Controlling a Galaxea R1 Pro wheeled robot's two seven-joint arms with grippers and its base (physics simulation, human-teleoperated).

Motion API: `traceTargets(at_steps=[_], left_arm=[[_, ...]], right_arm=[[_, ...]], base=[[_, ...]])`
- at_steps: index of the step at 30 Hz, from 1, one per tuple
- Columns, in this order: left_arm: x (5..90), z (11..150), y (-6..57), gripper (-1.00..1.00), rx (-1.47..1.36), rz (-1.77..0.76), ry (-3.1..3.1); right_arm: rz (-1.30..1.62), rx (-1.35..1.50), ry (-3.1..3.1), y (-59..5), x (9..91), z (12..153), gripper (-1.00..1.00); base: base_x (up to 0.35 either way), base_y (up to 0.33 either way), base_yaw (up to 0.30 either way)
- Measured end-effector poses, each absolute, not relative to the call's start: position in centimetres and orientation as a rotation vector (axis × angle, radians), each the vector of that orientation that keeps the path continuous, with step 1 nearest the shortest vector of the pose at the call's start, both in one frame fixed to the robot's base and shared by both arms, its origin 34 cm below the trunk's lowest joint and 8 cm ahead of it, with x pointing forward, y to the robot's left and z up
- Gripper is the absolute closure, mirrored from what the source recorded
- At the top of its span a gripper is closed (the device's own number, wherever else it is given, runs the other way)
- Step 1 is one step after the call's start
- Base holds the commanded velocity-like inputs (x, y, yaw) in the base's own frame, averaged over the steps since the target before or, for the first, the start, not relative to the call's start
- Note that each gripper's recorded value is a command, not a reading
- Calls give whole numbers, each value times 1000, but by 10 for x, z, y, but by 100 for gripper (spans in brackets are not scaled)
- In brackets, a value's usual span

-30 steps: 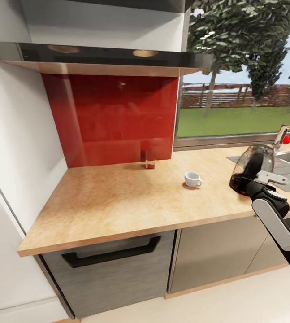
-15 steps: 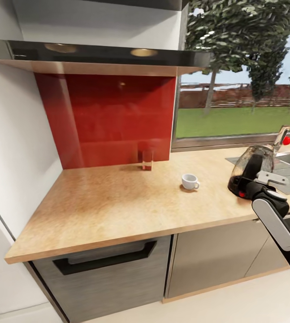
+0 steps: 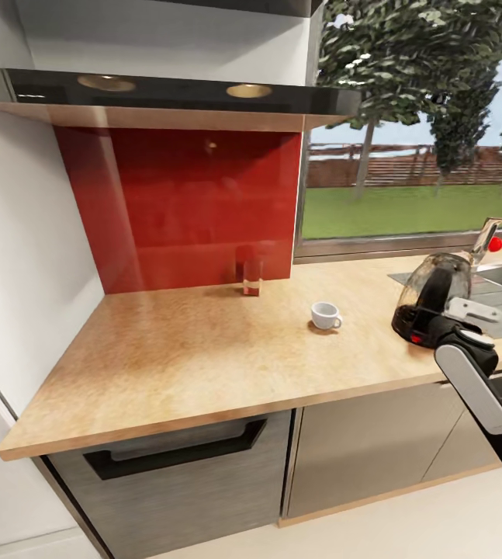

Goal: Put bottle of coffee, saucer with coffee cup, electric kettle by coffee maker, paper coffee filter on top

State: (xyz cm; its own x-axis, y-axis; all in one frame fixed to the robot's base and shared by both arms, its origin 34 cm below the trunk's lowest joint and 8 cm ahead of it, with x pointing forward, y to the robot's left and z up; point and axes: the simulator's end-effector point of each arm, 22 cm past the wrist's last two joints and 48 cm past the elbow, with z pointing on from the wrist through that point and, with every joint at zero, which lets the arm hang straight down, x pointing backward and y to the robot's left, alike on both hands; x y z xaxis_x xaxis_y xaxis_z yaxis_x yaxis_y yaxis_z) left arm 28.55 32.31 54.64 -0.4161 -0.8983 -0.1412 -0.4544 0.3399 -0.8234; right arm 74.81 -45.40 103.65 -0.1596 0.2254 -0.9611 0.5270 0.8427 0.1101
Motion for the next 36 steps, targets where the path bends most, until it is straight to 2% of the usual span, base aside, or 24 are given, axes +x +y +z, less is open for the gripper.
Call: traceTargets(at_steps=[13,36], left_arm=[[285,546,323,-100,-1178,-961,2010],[285,546,323,-100,-1179,-961,2009]], right_arm=[[-290,627,1773,-431,747,1020,-100],[-313,648,1775,-434,744,1017,-100]], base=[[45,0,0],[13,-34,0]])
